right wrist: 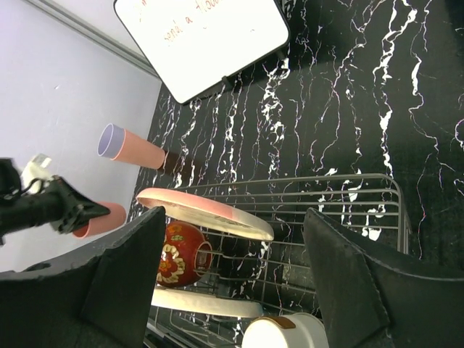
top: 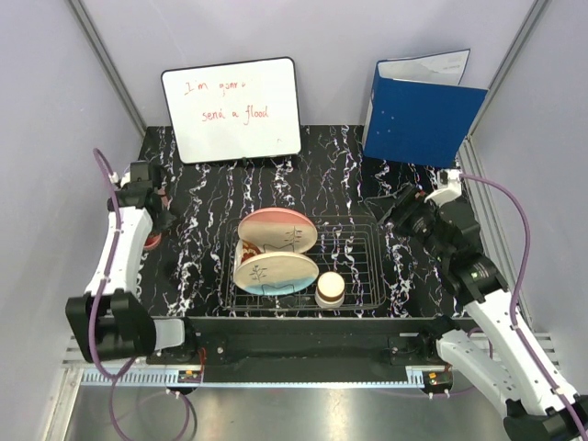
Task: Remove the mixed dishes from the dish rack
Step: Place the cup at the center of the board.
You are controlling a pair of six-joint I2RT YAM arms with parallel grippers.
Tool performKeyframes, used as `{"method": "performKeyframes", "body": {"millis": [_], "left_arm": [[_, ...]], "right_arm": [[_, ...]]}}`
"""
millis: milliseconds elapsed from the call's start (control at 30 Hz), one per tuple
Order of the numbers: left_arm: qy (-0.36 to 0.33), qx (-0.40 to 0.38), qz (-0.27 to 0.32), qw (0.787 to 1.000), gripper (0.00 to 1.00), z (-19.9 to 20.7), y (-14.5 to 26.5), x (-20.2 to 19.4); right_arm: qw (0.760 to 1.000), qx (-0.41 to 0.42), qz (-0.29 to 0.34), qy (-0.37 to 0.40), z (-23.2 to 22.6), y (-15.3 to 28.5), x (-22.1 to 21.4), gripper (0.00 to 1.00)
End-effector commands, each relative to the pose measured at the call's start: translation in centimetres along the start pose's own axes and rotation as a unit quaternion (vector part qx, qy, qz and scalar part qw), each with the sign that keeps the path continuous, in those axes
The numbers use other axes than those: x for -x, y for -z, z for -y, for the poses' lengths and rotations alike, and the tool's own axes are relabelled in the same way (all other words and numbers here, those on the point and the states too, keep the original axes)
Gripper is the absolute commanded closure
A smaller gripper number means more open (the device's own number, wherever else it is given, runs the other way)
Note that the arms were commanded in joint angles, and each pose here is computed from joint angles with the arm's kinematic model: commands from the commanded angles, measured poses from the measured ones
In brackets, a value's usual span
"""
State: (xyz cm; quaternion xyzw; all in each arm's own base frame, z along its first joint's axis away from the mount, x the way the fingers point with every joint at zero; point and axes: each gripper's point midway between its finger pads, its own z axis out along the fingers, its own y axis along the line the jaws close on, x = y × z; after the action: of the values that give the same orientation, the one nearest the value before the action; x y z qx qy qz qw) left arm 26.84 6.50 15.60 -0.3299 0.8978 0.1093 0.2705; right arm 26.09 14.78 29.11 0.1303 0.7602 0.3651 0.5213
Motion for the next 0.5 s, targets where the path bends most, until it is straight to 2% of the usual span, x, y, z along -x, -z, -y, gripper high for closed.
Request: {"method": "performKeyframes", "body": {"millis": [0,33,200,333,467], "left_arm": [[0.061,-0.002,0.023,0.998,1.0,0.5,-2.0,4.5],[0.07,-0.012,0.0,0.997,1.0,1.0,-3.1,4.4],[0.098,-0.02,-0.015,0.995,1.0,1.0,-4.7,6.6],[0.119,-0.01,-0.054,0.991,1.0,0.2,-7.0,5.9],[0.132,0.001,-0.067,0.989,1.0,-0.8,-8.4,5.1]], "right_arm": [[1.0,0.003,0.01,0.011,0.1,0.4,0.1,0.16],[1.0,0.001,0.007,0.011,0.3,0.3,-0.1,0.16],[1.0,-0.007,0.006,0.019,0.9,0.5,-0.4,0.16],[0.999,-0.015,0.007,0.03,1.4,0.4,-0.5,0.16],[0.999,-0.02,0.003,0.035,1.7,0.2,-0.7,0.16]]}}
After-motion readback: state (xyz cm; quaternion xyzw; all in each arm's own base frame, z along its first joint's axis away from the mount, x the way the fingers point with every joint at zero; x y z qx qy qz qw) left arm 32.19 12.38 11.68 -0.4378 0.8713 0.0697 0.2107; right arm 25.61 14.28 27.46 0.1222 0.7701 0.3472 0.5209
